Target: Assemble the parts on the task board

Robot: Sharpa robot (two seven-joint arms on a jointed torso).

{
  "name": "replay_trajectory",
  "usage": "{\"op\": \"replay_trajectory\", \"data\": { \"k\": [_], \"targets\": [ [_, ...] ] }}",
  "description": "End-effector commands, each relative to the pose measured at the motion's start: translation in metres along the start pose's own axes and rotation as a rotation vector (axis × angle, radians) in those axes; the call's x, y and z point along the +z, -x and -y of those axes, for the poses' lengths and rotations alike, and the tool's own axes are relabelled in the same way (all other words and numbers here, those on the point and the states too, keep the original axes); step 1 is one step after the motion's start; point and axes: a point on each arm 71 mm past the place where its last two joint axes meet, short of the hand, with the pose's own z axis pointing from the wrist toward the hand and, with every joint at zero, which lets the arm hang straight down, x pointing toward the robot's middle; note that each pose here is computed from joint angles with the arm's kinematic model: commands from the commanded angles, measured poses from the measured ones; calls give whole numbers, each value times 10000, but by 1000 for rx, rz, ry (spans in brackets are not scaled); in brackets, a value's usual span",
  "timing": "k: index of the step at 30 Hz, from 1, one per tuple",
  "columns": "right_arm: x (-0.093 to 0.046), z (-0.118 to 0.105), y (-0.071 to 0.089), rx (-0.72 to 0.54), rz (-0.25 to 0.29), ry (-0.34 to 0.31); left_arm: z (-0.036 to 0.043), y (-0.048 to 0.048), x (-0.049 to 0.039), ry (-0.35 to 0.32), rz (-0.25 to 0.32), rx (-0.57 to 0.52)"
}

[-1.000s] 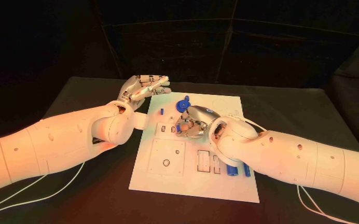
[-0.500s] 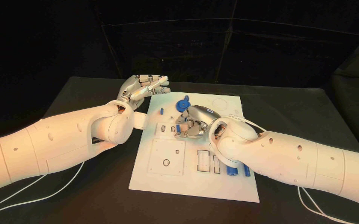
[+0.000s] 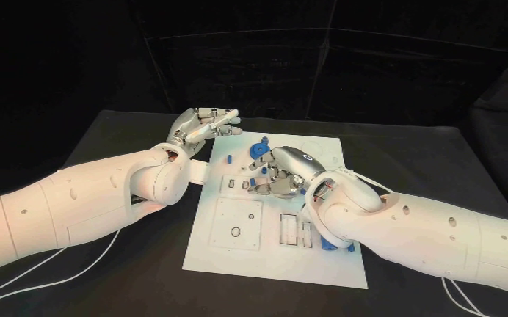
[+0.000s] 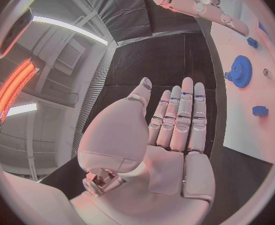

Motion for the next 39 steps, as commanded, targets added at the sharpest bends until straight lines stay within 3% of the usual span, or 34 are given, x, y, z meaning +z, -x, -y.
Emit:
{"op": "replay_trajectory", "data": {
  "k": [1,5,13,16,19,25,29,39],
  "targets": [
    [-54,-71,192,38,73,102,1,-60,1,14,-72,6],
    [-118,40,443,114,54,101,-30,-89,-17,68,-126,64],
    [-261,316,993,178,98,42,-51,-89,-34,311,-232,260],
    [-329,477,1175,183,127,-4,3,-91,-19,426,-323,431],
    [-390,621,1299,181,156,-46,35,-112,1,513,-378,614],
    [-451,751,1399,175,183,-87,48,-169,66,600,-394,817],
    [-443,784,1413,175,187,-102,8,-205,92,645,-397,919],
    [-392,799,1391,178,181,-125,-84,-319,211,685,-421,1045]
  ]
}}
